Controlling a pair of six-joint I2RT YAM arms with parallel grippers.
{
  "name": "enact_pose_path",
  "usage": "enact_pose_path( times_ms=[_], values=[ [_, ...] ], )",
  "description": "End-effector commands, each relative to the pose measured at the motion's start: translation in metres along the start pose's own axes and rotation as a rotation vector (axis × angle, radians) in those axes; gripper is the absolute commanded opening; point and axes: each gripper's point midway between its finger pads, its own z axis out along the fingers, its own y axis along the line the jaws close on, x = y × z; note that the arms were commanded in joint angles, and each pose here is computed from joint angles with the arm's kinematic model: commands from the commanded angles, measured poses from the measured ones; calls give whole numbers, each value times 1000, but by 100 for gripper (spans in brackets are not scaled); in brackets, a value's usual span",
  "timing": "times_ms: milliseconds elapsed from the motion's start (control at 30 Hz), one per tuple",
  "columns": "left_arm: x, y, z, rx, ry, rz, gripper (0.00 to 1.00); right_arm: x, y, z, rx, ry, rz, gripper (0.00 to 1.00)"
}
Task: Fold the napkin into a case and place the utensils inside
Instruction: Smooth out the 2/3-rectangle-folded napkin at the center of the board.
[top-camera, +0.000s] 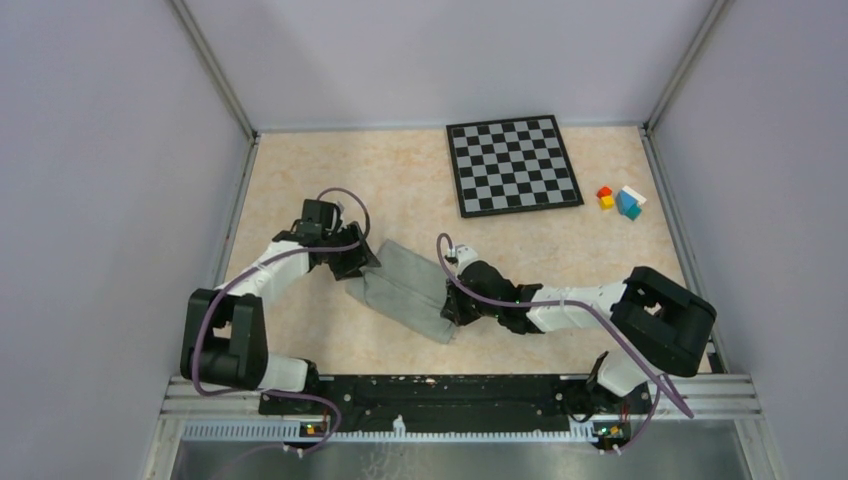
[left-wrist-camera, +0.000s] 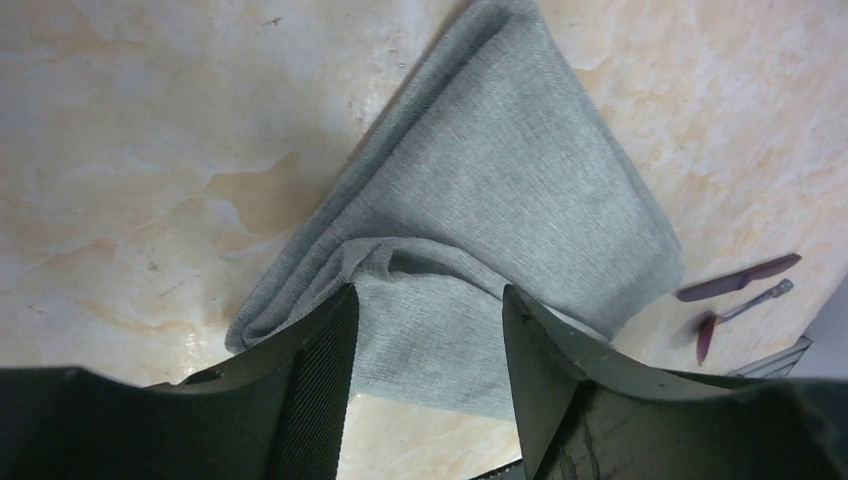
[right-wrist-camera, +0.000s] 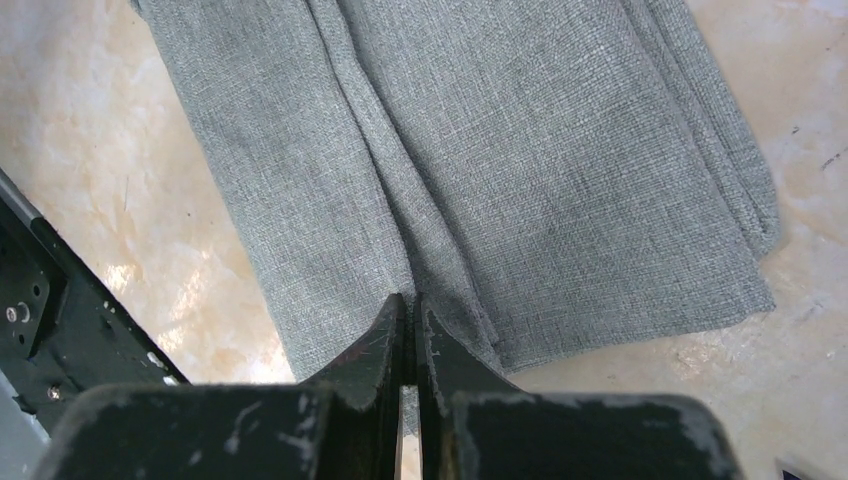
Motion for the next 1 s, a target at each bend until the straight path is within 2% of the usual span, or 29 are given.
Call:
enact_pose_path(
  times_ms=[0, 133, 500, 533, 667, 800, 900, 967],
  values=[
    [-8, 4, 6, -35, -10, 9, 60, -19, 4, 1, -12, -64, 10, 0],
    [-2, 6, 15, -39, 24, -6, 57, -19, 4, 3, -8, -65, 11, 0],
    [-10, 13, 41, -45, -2, -8, 37, -11, -16, 4, 81, -29, -50, 0],
    [-10, 15, 42, -49, -1, -9, 36, -13, -14, 3, 82, -20, -62, 2],
    [-5, 19, 44, -56, 6, -9, 35, -42, 3, -8, 61, -41, -116, 25],
    [-2, 18, 44, -43, 10, -7, 34, -76, 46, -9, -90, -72, -160, 45],
    [-3, 9, 37, -10, 15, -3, 40, -79, 78, 10, -237, -28, -152, 48],
    [-7, -4, 26, 29, 5, 12, 50, -82, 92, 20, -318, -14, -116, 48]
  ],
)
